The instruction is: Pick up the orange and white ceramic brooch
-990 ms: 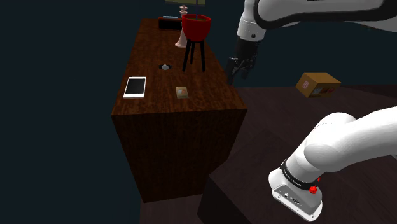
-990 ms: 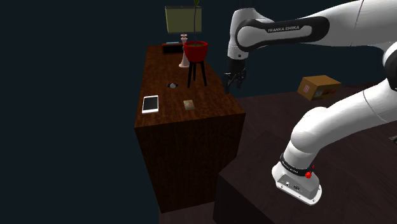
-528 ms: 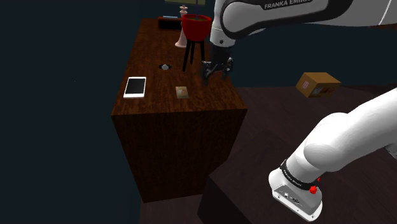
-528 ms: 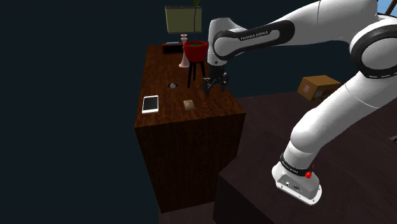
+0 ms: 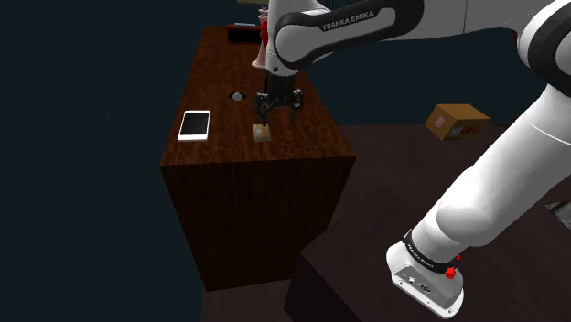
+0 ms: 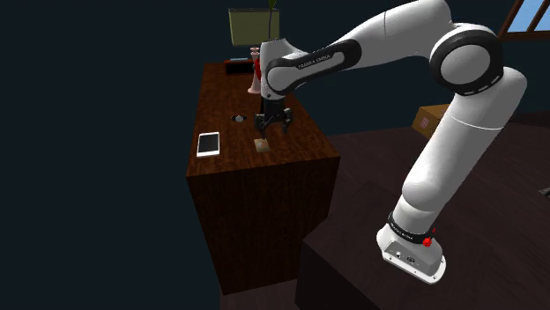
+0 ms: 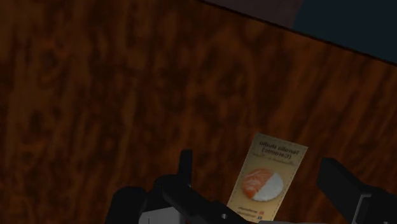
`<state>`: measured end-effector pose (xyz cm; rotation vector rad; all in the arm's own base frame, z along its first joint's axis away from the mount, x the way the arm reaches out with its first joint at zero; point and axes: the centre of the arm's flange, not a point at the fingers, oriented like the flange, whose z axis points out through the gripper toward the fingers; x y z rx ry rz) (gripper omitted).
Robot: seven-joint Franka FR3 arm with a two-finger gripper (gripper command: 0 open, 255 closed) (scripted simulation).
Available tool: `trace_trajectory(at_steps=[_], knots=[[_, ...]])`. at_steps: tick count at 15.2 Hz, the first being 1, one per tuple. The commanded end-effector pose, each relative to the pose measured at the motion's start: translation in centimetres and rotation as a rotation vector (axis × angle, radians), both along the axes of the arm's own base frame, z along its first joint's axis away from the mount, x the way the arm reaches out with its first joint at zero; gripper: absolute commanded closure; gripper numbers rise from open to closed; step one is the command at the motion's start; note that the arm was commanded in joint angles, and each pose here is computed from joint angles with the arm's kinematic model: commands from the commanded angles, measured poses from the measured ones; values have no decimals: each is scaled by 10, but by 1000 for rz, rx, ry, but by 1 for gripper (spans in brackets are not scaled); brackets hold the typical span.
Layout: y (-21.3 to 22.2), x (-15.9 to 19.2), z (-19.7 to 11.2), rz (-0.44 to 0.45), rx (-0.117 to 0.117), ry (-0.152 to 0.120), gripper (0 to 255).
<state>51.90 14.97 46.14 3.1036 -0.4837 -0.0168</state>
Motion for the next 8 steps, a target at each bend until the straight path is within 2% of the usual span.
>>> trace_trajectory(at_steps=[1,4,8], knots=[[11,27,-9,-42,-6,-2,0],[21,55,-20,-88,-14,-4,0],[21,55,-41,-88,-14,-4,0]])
